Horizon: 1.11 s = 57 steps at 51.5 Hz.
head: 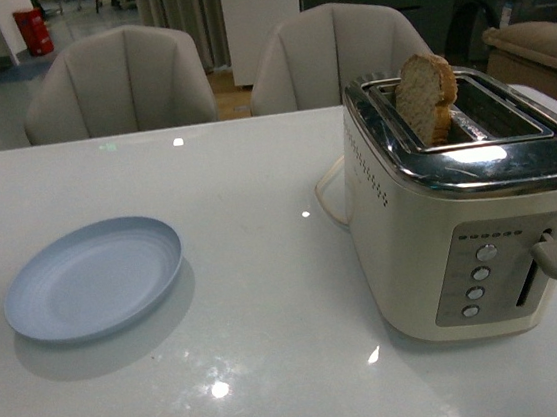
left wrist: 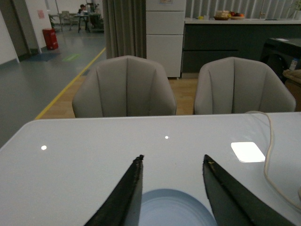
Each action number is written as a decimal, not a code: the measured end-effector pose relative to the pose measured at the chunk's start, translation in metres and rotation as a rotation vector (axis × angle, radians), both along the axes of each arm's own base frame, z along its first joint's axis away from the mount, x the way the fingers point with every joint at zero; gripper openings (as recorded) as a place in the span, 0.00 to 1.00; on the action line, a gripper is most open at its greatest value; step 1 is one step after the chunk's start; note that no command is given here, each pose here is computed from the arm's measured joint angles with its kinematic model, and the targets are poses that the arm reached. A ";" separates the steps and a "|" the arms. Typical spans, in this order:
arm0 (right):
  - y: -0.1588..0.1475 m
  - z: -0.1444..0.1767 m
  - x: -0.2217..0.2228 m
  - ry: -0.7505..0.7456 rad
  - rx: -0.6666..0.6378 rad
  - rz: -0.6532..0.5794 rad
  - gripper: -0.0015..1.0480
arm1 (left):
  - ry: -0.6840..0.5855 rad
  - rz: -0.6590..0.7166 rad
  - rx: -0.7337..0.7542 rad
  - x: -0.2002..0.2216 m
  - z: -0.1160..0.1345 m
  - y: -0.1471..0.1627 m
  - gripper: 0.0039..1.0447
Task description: Left arm holds plate, right arm toasts bread
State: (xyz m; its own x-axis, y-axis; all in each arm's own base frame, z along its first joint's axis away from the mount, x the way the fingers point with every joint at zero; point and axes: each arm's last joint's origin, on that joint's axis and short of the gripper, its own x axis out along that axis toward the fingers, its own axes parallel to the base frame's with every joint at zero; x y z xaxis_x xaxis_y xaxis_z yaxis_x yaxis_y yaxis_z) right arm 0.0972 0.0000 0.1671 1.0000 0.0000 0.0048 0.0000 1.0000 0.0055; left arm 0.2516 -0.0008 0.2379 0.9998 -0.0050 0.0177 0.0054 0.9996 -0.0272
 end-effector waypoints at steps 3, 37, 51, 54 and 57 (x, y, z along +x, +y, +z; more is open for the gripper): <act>0.000 0.000 0.000 0.000 0.000 0.000 0.94 | -0.001 0.001 0.008 -0.012 -0.008 0.000 0.24; 0.000 0.000 0.000 0.000 0.000 0.000 0.94 | 0.000 0.004 0.012 -0.113 -0.068 0.001 0.01; 0.000 0.000 0.000 0.000 0.000 0.000 0.94 | 0.006 0.004 0.013 -0.141 -0.068 0.001 0.01; 0.000 0.000 0.000 0.000 0.000 0.000 0.94 | 0.006 0.004 0.013 -0.142 -0.068 0.001 0.01; 0.000 0.000 0.000 0.000 0.000 0.000 0.94 | 0.007 0.004 0.013 -0.143 -0.068 0.001 0.01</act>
